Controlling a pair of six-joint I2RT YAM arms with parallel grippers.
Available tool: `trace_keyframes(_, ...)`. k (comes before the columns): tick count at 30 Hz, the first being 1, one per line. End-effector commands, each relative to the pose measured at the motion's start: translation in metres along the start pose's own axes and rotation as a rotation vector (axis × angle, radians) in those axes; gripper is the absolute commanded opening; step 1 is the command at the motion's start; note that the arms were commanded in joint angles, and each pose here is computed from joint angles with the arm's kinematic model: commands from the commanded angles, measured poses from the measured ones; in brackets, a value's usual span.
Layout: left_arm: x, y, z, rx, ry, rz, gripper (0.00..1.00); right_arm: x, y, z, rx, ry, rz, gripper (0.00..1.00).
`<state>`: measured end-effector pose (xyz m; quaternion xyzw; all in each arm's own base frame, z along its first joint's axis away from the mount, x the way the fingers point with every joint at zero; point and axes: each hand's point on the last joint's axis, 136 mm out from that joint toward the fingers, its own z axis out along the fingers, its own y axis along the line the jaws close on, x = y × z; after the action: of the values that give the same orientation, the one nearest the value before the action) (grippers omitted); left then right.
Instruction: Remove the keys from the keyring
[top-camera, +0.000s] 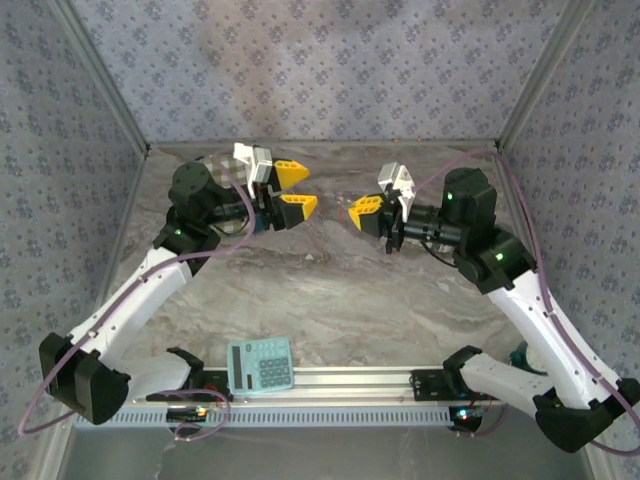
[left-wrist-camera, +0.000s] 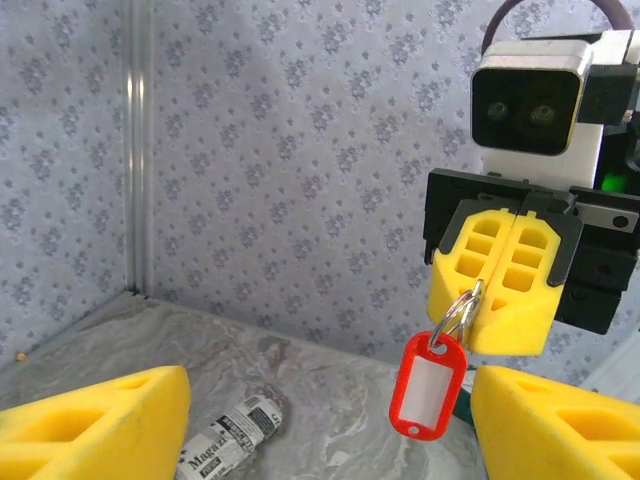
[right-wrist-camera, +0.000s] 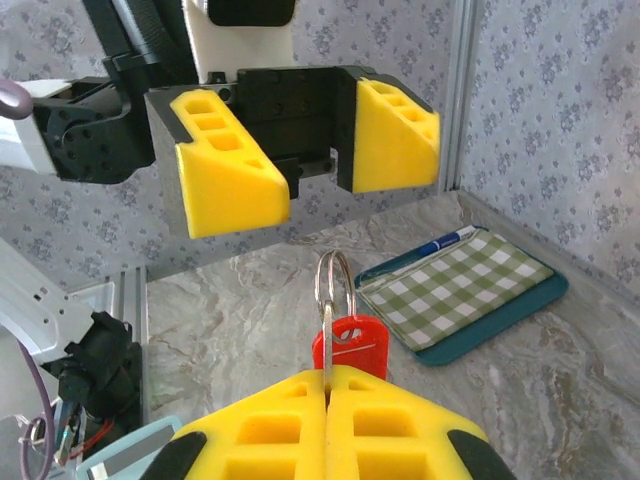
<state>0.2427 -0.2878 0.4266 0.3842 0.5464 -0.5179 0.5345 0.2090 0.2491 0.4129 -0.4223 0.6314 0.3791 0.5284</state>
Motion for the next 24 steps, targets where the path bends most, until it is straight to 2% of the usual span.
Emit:
trace_keyframes(1, -0.016, -0.015, 0.002, 0.067, -0.009, 0.038, 0.76, -0.003, 0.010, -0.004, -0.046, -0.017, -0.060, 0.00)
trace_keyframes(7, -0.012, -0.017, 0.009, 0.120, 0.030, 0.029, 0.77, 0.001, 0.015, -0.001, -0.091, -0.005, -0.054, 0.00)
trace_keyframes(18, -0.005, -0.042, 0.020, 0.253, 0.125, 0.058, 0.77, 0.005, 0.014, 0.003, -0.115, 0.028, -0.007, 0.00)
trace_keyframes(24, 0.002, -0.045, 0.019, 0.269, 0.155, 0.051, 0.76, 0.004, 0.013, 0.003, -0.122, 0.021, 0.011, 0.00)
